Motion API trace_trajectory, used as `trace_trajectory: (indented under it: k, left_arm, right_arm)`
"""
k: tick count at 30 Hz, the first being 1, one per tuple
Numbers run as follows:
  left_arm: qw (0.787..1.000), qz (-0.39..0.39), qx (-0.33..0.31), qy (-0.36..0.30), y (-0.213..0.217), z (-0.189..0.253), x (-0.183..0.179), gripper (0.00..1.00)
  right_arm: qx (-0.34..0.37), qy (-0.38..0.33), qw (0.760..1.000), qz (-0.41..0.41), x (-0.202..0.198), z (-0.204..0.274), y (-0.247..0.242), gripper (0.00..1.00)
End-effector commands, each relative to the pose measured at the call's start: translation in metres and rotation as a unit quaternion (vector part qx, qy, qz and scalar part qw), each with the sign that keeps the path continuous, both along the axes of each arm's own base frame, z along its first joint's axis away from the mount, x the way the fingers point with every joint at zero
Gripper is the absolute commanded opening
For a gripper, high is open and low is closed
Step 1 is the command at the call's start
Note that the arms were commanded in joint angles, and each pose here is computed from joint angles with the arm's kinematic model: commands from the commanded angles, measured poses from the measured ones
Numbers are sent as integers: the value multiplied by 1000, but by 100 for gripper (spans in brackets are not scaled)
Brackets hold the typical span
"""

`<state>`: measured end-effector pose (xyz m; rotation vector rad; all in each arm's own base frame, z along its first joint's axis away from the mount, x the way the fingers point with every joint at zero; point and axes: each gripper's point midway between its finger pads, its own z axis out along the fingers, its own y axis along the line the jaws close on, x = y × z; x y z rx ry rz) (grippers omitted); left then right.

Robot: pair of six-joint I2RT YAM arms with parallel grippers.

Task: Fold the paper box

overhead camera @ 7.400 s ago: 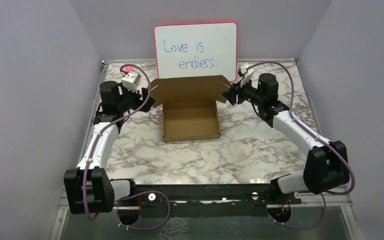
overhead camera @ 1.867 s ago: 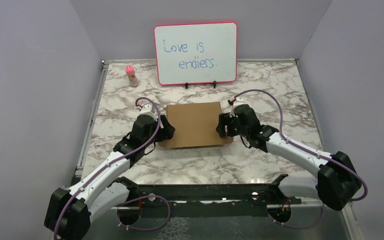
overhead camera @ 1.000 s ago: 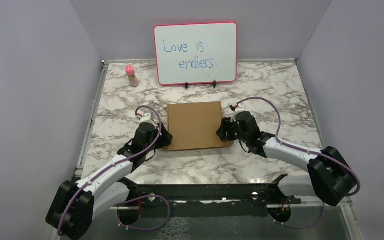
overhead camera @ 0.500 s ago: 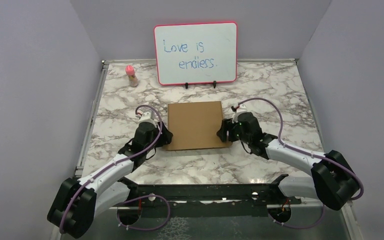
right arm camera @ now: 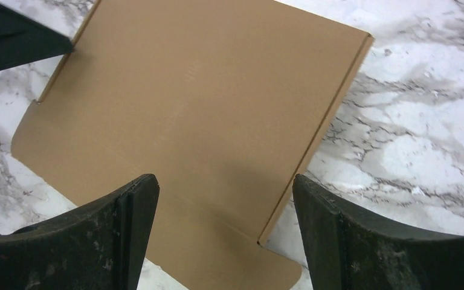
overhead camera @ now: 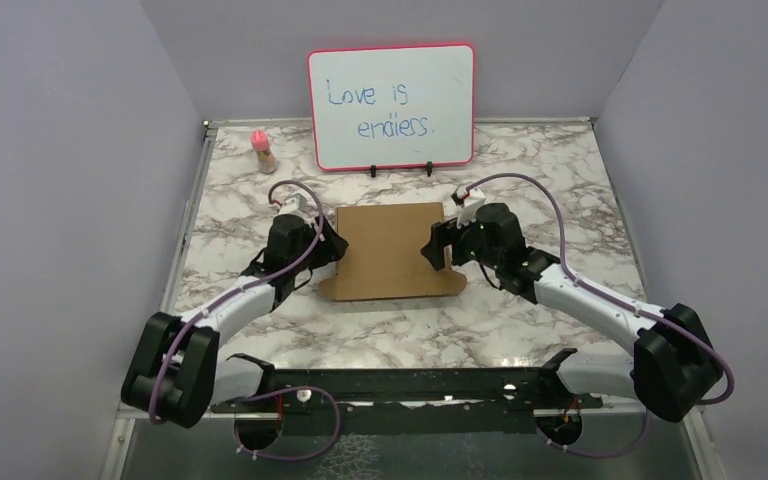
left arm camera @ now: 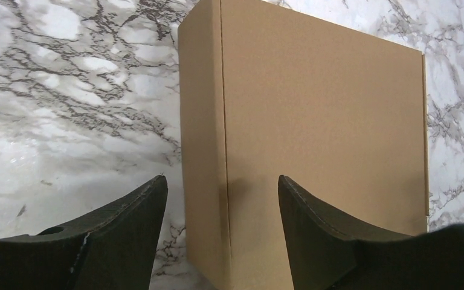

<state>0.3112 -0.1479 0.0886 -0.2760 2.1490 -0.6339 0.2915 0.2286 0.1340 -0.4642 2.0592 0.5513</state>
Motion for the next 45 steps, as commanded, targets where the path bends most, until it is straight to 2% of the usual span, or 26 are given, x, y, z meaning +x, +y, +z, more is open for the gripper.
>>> trace_trajectory:
  k: [1,5,10,16,17,19,22,27,32,37,43,45]
  left_arm:
    - [999,-37,-34,-8,-23,10,23,69]
    - [999,-39,-29,-2,-29,5,45,69]
    - [999,-42,-28,-1,-31,4,79,68]
    - [999,-39,-22,-28,-23,41,99,72]
    - [999,-35,-16,-35,-19,49,98,73]
    - [999,-22,-7,-40,-8,60,93,78]
    - [999,-8,-17,-37,9,65,80,83]
    - [998,-40,-43,5,8,46,50,83]
    - [994,-74,-65,45,-2,20,26,83]
    - [990,-87,-85,71,-9,-1,17,78]
    - [985,-99,-106,89,-16,-11,14,63]
    - [985,-101,-110,89,-17,-10,14,53]
  right_arm:
    - [3,0,997,82,-7,7,22,86]
    - [6,-2,992,127,-11,12,37,86]
    - [-29,-25,985,170,-20,15,58,86]
    - [-101,-76,964,232,-39,13,80,86]
    - [-111,-84,961,238,-41,13,83,86]
    - [-134,-96,952,258,-47,10,87,99]
    - [-171,-113,938,281,-52,4,94,100]
    - [-218,-126,918,308,-59,-8,102,100]
    - [-212,-124,916,319,-62,-10,113,100]
    - [-216,-129,908,336,-69,-13,119,100]
    - [-268,-136,894,333,-73,-33,116,99]
    - [-285,-144,888,331,-73,-38,116,99]
